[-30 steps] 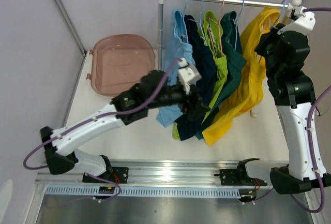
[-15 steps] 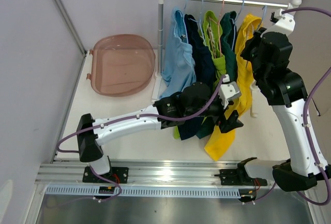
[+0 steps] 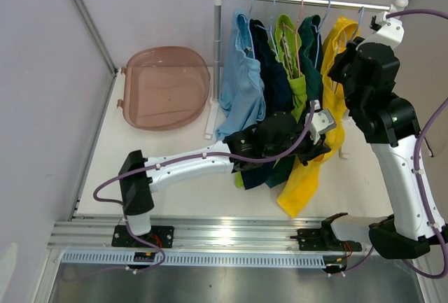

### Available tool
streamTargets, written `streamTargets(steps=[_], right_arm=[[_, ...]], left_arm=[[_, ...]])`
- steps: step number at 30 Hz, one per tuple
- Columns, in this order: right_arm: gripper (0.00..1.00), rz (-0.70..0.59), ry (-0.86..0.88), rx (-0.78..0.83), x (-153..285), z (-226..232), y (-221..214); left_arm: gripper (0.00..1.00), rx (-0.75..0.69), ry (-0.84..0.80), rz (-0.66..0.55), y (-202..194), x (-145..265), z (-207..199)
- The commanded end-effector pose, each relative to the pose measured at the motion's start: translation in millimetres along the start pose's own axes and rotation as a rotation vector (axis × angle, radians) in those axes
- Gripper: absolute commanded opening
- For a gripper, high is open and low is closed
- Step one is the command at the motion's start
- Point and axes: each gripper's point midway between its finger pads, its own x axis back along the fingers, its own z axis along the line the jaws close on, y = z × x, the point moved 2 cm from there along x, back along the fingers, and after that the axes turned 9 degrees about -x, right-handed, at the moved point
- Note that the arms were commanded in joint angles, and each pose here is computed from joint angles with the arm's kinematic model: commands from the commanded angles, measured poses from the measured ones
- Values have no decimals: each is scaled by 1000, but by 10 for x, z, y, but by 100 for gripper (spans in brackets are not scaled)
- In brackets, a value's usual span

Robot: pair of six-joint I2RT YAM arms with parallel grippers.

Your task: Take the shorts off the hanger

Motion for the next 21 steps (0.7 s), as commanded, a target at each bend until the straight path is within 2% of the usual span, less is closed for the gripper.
streamTargets(steps=[1,7,10,12,14,17,19,21], right_arm=[[0,-148,56,-105,236,111,528],[0,-203,40,-91,197,142,777],[0,-228,33,-84,146,139,897],[0,-243,22,-79,110,99,969],[0,-244,27,-83,85,105,1022],[0,-231,28,-83,59,94,1033],[0,-216,36,-88,87,100,1021],[0,-169,65,-103,142,132,952]], left_arm=[[0,-18,18,-26,129,38,-11],[0,-16,24,6,-73,427,-230],[0,-2,-1,65,-397,645,-505],[0,11,-1,35,-406,838,-710],[0,28,-10,75,-703,974,-866],[0,117,-8,115,-1021,1043,-940],[0,129,7,118,-1075,1044,-925],[0,116,48,98,-952,961,-857]])
